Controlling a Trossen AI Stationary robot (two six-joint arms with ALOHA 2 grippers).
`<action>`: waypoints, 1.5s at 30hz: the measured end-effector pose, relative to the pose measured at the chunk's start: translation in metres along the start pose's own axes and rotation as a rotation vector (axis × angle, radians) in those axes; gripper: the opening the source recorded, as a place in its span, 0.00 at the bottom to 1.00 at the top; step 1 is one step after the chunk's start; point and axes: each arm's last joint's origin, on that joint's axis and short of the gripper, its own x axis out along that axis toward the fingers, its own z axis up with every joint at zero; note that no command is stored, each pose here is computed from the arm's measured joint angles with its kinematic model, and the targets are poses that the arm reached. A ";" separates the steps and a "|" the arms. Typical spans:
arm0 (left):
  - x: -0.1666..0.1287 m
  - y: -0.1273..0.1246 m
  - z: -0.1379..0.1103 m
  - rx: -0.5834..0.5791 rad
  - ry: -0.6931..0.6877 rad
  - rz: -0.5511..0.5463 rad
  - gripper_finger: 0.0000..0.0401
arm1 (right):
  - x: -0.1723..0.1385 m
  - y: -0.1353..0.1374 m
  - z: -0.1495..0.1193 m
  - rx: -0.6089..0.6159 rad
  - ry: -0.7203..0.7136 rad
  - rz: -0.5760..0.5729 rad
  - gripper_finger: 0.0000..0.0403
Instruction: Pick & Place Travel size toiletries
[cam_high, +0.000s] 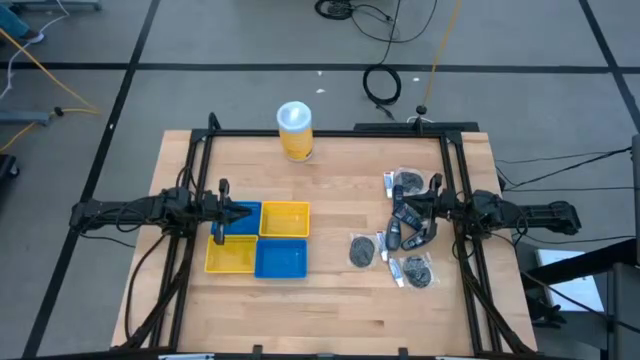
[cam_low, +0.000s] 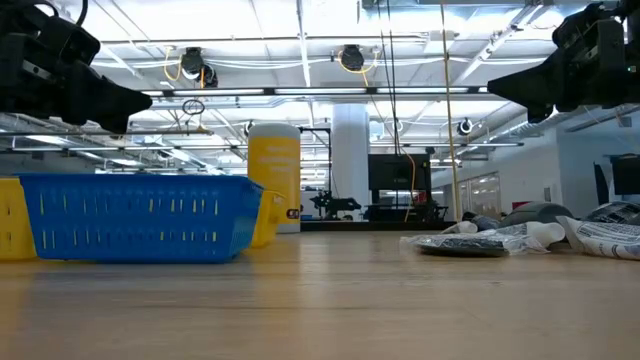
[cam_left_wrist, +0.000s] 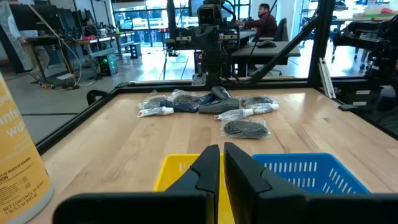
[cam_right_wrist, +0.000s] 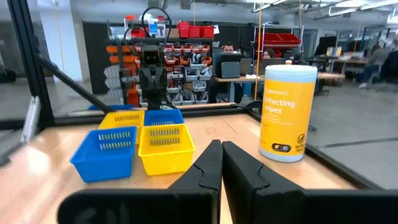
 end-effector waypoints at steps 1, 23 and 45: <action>0.000 0.000 0.000 0.000 0.000 0.000 0.06 | 0.000 0.000 0.000 0.051 -0.002 0.004 0.01; 0.000 0.000 0.000 0.000 -0.004 0.000 0.06 | 0.026 0.026 0.001 0.160 -0.005 0.230 0.01; 0.000 0.002 0.004 0.249 -0.042 0.060 0.06 | 0.093 0.076 -0.039 0.041 0.384 0.108 0.12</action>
